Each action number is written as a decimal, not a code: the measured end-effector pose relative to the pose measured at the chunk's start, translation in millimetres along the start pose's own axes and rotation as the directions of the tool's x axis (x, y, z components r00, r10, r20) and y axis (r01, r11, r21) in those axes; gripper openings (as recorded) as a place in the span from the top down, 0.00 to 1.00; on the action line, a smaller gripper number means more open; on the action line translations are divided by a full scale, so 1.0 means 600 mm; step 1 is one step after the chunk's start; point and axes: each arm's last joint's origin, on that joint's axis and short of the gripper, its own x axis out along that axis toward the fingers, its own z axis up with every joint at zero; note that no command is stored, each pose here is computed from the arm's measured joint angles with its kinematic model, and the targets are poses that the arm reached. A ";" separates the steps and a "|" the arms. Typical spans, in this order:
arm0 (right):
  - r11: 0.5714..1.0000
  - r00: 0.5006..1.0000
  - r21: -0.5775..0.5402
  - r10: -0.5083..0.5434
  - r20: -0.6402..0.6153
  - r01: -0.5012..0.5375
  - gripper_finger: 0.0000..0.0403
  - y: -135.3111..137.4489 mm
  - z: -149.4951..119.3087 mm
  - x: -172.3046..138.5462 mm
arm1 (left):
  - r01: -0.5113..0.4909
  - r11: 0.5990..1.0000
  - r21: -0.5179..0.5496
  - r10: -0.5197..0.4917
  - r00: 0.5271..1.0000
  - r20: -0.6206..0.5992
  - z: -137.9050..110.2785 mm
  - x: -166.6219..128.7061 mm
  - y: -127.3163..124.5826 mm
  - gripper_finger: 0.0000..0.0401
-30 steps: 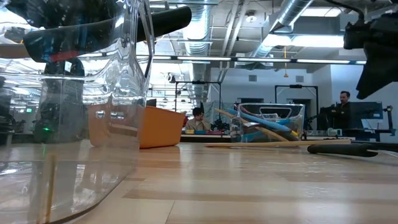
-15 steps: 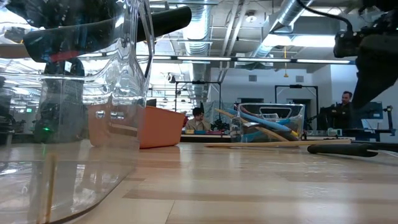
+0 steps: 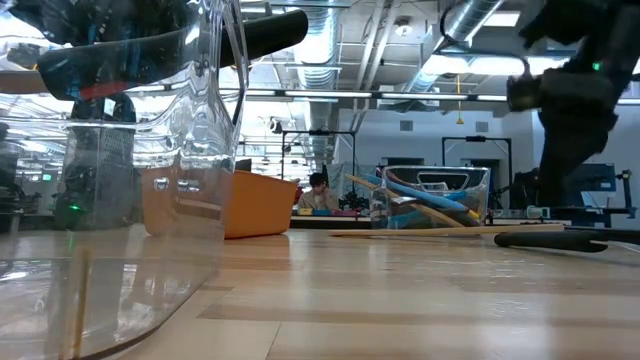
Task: Pick & Place Kitchen Items
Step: Put the brown spatula into the top transparent bin
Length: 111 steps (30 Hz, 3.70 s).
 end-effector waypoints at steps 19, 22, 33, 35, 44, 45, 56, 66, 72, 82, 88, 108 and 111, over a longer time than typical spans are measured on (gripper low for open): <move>0.994 0.998 0.101 0.034 -0.057 -0.028 0.42 -0.029 -0.017 0.075 | 0.000 1.000 0.000 0.000 1.000 0.000 0.000 0.000 0.000 1.00; 0.997 0.996 0.071 0.021 -0.083 -0.015 0.40 -0.024 -0.017 0.088 | 0.000 1.000 0.000 0.000 1.000 0.000 0.000 0.000 0.000 1.00; 0.998 0.995 -0.021 0.050 -0.083 -0.051 0.39 -0.001 0.008 0.088 | 0.000 1.000 0.000 0.000 1.000 0.000 0.000 0.000 0.000 1.00; 0.998 0.995 -0.025 0.050 -0.082 -0.052 0.39 0.001 0.013 0.082 | 0.000 1.000 0.000 0.000 1.000 0.000 0.000 0.000 0.000 1.00; 0.997 0.996 -0.040 0.068 -0.060 -0.071 0.40 0.010 0.028 0.071 | 0.000 1.000 0.000 0.000 1.000 0.000 0.000 0.000 0.000 1.00; 0.997 0.995 -0.040 0.069 -0.070 -0.071 0.40 0.010 0.027 0.071 | 0.000 1.000 0.000 0.000 1.000 0.000 0.000 0.000 0.000 1.00; 0.993 0.985 -0.076 0.073 -0.156 -0.085 0.40 0.024 0.018 0.095 | 0.000 1.000 0.000 0.000 1.000 0.000 0.000 0.000 0.000 1.00; 0.992 0.974 -0.118 0.016 -0.227 -0.044 0.40 0.026 0.011 0.123 | 0.000 1.000 0.000 0.000 1.000 0.000 0.000 0.000 0.000 1.00; 0.989 0.981 -0.129 0.046 -0.189 -0.071 0.49 0.030 0.017 0.123 | 0.000 1.000 0.000 0.000 1.000 0.000 0.000 0.000 0.000 1.00; 0.989 0.982 -0.130 0.047 -0.183 -0.071 0.70 0.024 0.022 0.123 | 0.000 1.000 0.000 0.000 1.000 0.000 0.000 0.000 0.000 1.00; 0.989 0.982 -0.130 0.041 -0.183 -0.065 0.83 0.023 0.022 0.123 | 0.000 1.000 0.000 0.000 1.000 0.000 0.000 0.000 0.000 1.00; 0.992 0.986 -0.104 0.054 -0.158 -0.071 0.83 0.022 0.024 0.113 | 0.000 1.000 0.000 0.000 1.000 0.000 0.000 0.000 0.000 1.00; 0.991 0.991 -0.101 0.071 -0.116 -0.083 0.83 0.021 0.027 0.100 | 0.000 1.000 0.000 0.000 1.000 0.000 0.000 0.000 0.000 1.00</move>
